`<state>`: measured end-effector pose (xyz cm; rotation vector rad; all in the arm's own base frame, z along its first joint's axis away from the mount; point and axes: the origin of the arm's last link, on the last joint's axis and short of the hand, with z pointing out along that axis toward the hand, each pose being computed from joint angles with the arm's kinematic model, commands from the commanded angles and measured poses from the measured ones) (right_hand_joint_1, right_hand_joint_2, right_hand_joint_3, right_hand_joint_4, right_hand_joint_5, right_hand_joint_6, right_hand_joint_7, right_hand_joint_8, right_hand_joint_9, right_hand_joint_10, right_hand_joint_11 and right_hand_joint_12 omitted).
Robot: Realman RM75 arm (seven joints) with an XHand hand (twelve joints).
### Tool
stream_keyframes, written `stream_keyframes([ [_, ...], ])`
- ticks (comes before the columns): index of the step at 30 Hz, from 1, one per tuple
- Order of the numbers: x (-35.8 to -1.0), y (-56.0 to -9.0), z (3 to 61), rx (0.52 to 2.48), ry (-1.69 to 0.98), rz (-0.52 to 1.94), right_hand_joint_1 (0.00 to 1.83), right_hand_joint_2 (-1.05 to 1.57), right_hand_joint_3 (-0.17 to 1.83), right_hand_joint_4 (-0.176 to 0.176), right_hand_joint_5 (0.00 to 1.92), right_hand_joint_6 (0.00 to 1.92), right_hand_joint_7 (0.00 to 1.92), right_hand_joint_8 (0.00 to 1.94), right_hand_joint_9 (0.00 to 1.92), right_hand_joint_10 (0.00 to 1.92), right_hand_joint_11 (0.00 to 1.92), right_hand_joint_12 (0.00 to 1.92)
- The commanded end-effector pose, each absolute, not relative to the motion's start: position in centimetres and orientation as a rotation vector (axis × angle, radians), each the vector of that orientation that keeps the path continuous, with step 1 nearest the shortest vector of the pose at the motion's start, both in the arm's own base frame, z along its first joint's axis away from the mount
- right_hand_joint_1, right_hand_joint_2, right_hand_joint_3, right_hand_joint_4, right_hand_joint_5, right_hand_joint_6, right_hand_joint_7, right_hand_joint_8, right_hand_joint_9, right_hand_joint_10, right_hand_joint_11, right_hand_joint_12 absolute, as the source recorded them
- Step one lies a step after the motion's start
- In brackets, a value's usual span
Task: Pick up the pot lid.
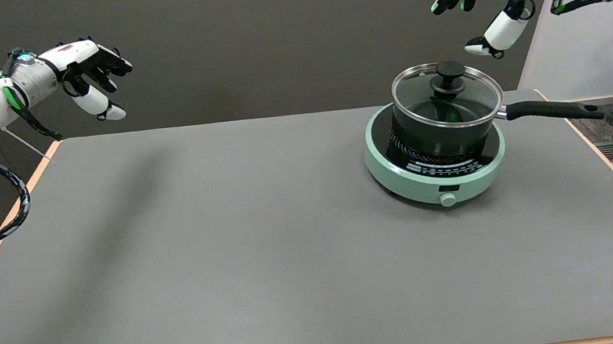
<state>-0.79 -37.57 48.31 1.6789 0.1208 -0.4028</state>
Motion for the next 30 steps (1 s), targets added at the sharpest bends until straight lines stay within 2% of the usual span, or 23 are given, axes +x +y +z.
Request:
stream_keyframes([
  [1, -0.9, -35.9, 48.9, 1.678, 0.097, -0.386, 0.88, 0.63, 0.86, -0.007, 0.43, 0.20, 0.37, 0.56, 0.58, 0.60, 0.33, 1.05],
  [12, -2.2, -34.2, 50.1, 1.700, -0.001, -0.404, 0.88, 0.63, 0.86, -0.006, 0.43, 0.21, 0.37, 0.56, 0.58, 0.60, 0.31, 1.08],
  [18, -1.8, -34.1, 49.6, 1.722, -0.007, -0.387, 0.87, 0.63, 0.86, -0.004, 0.44, 0.21, 0.39, 0.54, 0.60, 0.59, 0.34, 1.09],
  [24, -1.7, -34.1, 49.1, 1.751, -0.030, -0.367, 0.84, 0.62, 0.87, 0.015, 0.49, 0.22, 0.48, 0.47, 0.68, 0.58, 0.42, 1.10],
  [25, -1.8, -34.1, 49.0, 1.760, -0.039, -0.364, 0.76, 0.62, 0.93, 0.017, 0.46, 0.26, 0.47, 0.50, 0.66, 0.61, 0.45, 1.06],
  [26, -1.9, -34.2, 48.8, 1.767, -0.046, -0.361, 0.76, 0.62, 0.93, 0.018, 0.46, 0.26, 0.47, 0.50, 0.66, 0.61, 0.45, 1.06],
  [30, -2.2, -34.4, 48.5, 1.769, -0.040, -0.359, 0.81, 0.62, 0.85, 0.025, 0.49, 0.23, 0.54, 0.41, 0.70, 0.58, 0.47, 1.09],
])
